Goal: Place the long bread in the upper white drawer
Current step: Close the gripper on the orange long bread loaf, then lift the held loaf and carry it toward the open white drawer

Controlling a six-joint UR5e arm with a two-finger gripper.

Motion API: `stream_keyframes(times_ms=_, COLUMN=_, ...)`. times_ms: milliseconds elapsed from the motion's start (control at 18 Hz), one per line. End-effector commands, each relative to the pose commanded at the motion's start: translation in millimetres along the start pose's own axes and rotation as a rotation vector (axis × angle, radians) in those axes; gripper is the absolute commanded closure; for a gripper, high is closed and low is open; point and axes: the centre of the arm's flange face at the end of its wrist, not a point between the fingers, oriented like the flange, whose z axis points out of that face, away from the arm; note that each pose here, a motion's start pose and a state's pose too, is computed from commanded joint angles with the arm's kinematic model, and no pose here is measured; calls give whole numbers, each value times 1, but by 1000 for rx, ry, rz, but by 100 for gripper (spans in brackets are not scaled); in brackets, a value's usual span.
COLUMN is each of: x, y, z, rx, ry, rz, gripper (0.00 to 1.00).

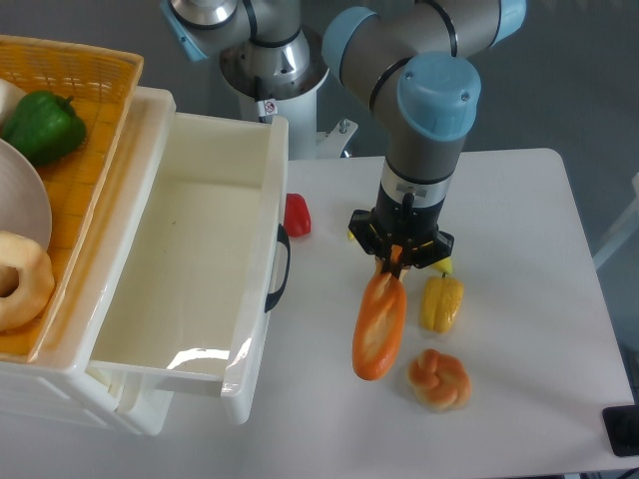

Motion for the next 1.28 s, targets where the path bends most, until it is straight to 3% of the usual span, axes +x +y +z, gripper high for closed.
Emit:
stream_keyframes(times_ms=1000, x=-3, y=-7, z=-20, rx=20, ry=-35, rz=-107, gripper=100)
stream_keyframes(times_ms=1278, x=13, y=-13, z=-53, rx=87, ry=-41, rz=-178, gripper=100)
